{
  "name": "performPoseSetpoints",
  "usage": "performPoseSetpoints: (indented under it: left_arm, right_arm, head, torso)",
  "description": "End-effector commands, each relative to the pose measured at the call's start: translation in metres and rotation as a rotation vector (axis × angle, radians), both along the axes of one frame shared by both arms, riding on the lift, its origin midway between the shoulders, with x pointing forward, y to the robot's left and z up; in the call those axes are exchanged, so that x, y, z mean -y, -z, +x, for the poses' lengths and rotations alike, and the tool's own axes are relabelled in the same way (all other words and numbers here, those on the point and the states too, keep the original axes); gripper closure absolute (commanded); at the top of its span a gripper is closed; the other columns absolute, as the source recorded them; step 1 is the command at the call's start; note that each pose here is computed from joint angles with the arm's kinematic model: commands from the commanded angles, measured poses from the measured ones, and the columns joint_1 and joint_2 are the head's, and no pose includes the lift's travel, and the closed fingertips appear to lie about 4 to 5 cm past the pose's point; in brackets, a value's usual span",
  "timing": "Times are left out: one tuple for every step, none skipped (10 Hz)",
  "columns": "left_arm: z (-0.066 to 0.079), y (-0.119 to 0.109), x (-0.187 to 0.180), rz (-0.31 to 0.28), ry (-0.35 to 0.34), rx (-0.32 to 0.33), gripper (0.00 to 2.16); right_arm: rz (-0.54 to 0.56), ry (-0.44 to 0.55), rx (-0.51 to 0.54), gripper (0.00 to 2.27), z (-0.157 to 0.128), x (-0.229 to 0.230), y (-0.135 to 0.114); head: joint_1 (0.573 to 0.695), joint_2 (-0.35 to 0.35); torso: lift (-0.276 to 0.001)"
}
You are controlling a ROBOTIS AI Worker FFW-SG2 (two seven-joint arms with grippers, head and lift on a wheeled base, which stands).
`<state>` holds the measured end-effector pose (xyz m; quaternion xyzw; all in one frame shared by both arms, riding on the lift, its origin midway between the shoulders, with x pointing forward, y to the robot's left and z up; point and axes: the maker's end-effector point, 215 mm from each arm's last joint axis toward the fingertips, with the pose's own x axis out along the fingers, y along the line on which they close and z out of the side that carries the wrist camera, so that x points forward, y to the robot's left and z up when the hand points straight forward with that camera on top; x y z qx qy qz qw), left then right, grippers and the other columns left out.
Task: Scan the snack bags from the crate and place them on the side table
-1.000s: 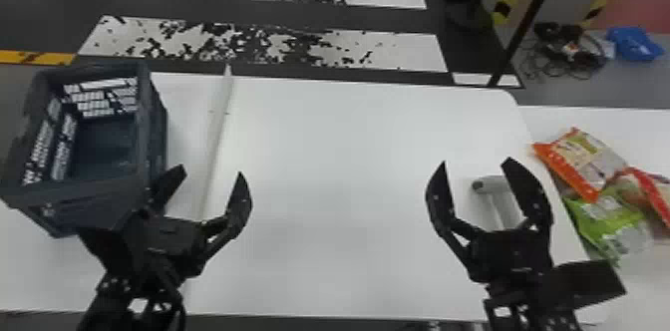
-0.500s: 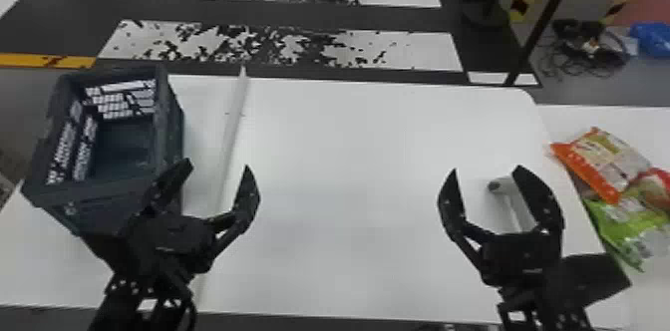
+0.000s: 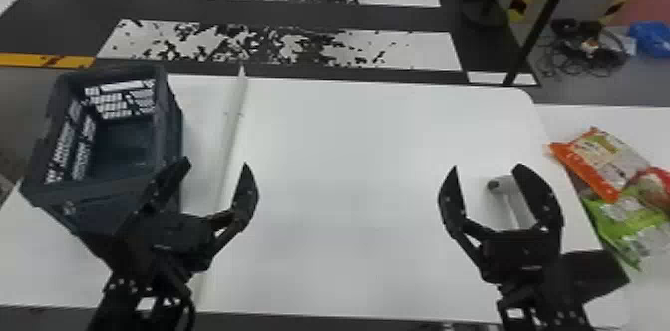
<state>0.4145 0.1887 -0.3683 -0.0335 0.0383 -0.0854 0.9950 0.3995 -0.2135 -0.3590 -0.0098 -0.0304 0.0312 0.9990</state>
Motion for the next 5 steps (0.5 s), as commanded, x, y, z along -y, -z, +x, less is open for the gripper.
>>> performPoseSetpoints:
  left_arm:
    - [-0.0001, 0.0001, -0.0002, 0.0, 0.0, 0.001, 0.05]
    - [-0.0002, 0.0001, 0.0008, -0.002, 0.0, 0.001, 0.07]
    - [-0.0002, 0.0001, 0.0008, -0.002, 0.0, 0.001, 0.07]
    - [-0.0011, 0.0016, 0.0018, -0.003, 0.003, -0.002, 0.07]
    - [-0.0006, 0.0009, 0.0016, -0.003, 0.002, 0.001, 0.07]
  right_arm:
    - [0.001, 0.003, -0.002, 0.06, -0.0001, 0.0009, 0.0011]
    - [0.002, 0.003, -0.004, 0.06, -0.0002, 0.0005, 0.002]
    - [0.002, 0.004, -0.005, 0.06, -0.0004, 0.0009, 0.0028]
    - [0.002, 0.006, -0.006, 0.06, -0.0004, 0.0017, 0.0035]
    - [0.004, 0.006, -0.007, 0.06, -0.0005, 0.0008, 0.0035]
  head:
    - [0.695, -0.035]
    - [0.695, -0.035]
    - [0.695, -0.036]
    - [0.695, -0.037]
    - [0.695, -0.038]
  torso:
    - [-0.081]
    - [-0.081]
    - [-0.081]
    - [-0.081]
    - [-0.081]
